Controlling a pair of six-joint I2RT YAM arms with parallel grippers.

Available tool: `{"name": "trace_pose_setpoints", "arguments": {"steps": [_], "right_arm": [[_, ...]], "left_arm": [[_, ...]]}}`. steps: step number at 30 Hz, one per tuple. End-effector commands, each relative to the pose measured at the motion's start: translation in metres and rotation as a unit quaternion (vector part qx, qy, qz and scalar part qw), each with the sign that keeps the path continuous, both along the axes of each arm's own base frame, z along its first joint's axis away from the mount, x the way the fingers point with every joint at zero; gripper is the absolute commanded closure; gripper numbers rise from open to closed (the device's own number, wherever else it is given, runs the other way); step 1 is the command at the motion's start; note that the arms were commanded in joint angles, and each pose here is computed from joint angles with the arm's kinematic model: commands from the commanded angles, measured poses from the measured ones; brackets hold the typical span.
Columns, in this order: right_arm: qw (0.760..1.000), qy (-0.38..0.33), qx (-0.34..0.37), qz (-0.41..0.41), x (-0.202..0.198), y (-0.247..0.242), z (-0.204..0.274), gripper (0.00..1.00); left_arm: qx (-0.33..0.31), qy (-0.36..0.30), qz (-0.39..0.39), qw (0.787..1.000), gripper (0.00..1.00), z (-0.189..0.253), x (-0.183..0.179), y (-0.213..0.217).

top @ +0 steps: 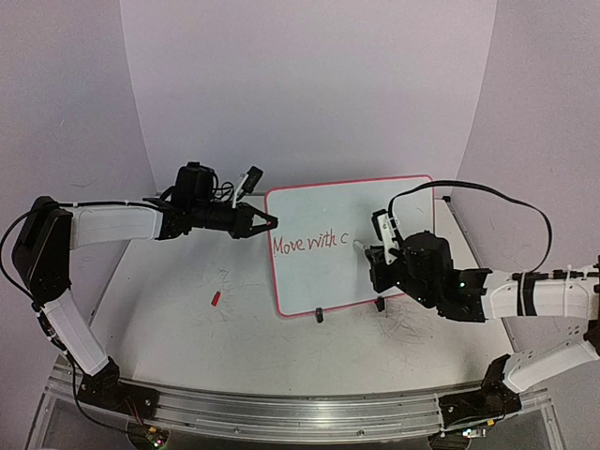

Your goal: Write a sentence on the whiteboard

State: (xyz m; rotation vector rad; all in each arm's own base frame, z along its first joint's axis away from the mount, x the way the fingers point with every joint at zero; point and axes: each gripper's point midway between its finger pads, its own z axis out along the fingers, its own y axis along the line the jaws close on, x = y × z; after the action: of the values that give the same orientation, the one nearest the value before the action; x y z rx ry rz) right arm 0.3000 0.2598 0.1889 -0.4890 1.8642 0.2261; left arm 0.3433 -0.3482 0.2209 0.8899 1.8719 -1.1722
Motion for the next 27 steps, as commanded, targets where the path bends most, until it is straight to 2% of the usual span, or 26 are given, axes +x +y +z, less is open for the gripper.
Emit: {"name": "trace_pose_setpoints", "arguments": {"steps": [1, 27], "right_arm": [[0.999, -0.036, 0.032, -0.016, 0.009, -0.004, 0.028, 1.00], [0.998, -0.043, 0.032, -0.017, 0.022, 0.011, 0.028, 1.00]], "left_arm": [[0.047, -0.067, 0.060, 0.995, 1.00, -0.001, 0.028, 0.013], [0.046, -0.070, 0.056, 0.995, 1.00, 0.002, 0.025, 0.011]]}}
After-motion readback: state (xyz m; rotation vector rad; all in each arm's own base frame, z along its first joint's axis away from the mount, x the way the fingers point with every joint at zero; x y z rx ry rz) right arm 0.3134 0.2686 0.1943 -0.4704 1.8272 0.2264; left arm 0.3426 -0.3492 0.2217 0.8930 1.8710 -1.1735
